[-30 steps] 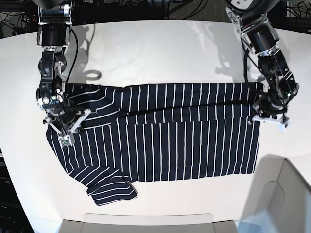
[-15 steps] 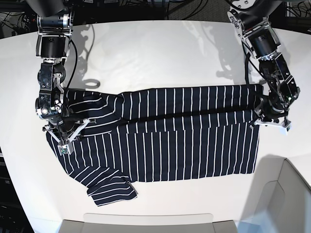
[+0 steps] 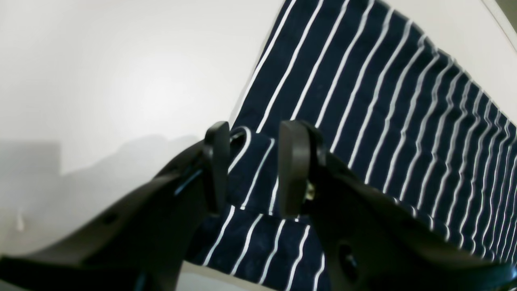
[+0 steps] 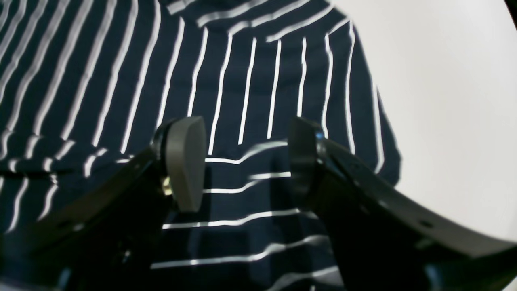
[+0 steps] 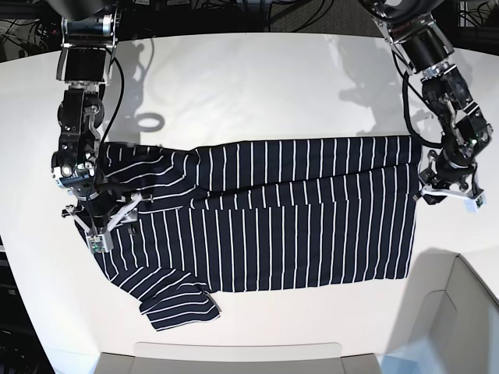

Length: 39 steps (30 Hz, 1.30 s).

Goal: Fold the T-shirt properly
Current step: 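Carry the shoulder edge toward the hem with both grippers, folding over, then release the folded edge and raise both grippers back toward the collar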

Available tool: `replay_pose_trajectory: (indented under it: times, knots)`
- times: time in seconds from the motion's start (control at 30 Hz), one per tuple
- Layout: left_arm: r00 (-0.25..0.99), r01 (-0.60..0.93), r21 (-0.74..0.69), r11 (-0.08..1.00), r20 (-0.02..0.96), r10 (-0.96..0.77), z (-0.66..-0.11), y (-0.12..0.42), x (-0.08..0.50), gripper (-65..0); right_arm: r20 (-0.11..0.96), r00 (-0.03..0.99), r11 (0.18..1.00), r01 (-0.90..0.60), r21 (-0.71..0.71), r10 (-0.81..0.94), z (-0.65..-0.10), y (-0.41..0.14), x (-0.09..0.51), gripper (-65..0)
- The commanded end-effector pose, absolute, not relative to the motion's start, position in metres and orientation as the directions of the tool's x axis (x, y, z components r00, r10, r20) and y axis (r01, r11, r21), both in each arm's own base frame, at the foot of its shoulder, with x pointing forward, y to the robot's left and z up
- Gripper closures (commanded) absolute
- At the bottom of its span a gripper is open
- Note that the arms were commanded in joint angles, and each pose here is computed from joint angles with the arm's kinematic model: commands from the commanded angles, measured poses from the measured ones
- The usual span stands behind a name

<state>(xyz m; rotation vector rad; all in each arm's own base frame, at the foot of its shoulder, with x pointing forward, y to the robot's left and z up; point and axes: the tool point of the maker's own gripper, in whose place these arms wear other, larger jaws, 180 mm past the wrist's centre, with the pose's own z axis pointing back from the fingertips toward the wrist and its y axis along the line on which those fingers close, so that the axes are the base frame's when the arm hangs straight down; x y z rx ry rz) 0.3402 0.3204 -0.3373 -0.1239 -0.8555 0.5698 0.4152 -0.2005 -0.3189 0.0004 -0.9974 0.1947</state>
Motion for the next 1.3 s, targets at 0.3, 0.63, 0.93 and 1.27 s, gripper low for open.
replay_pose_trajectory:
  times: [0.3, 0.63, 0.93, 1.27]
  knots:
    - [0.502, -0.373, -0.317, 0.872, 0.722, 0.477, -0.321, 0.309, 0.343, -10.8, 0.868, 0.477, 0.989, -0.116, -0.094, 0.139, -0.297, -0.217, 0.421, -30.1]
    - [0.672, -0.187, -0.269, 0.945, 0.667, 0.323, -0.357, 0.233, 0.350, 0.0, 0.796, 0.596, 0.993, -0.104, -0.054, 0.106, -0.350, -0.222, 0.403, 0.0]
    - [0.788, -0.285, -0.244, 0.927, 0.491, 0.372, -0.444, 0.246, 0.304, 0.0, 0.705, 0.703, 0.995, -0.094, -0.039, 0.095, -0.401, -0.231, 0.368, 0.0]
    - [0.885, -0.243, -0.124, 0.962, 0.378, 0.272, -0.492, 0.251, 0.193, 0.0, 0.635, 0.760, 0.990, -0.108, -0.088, 0.139, -0.425, -0.251, 0.322, 0.0]
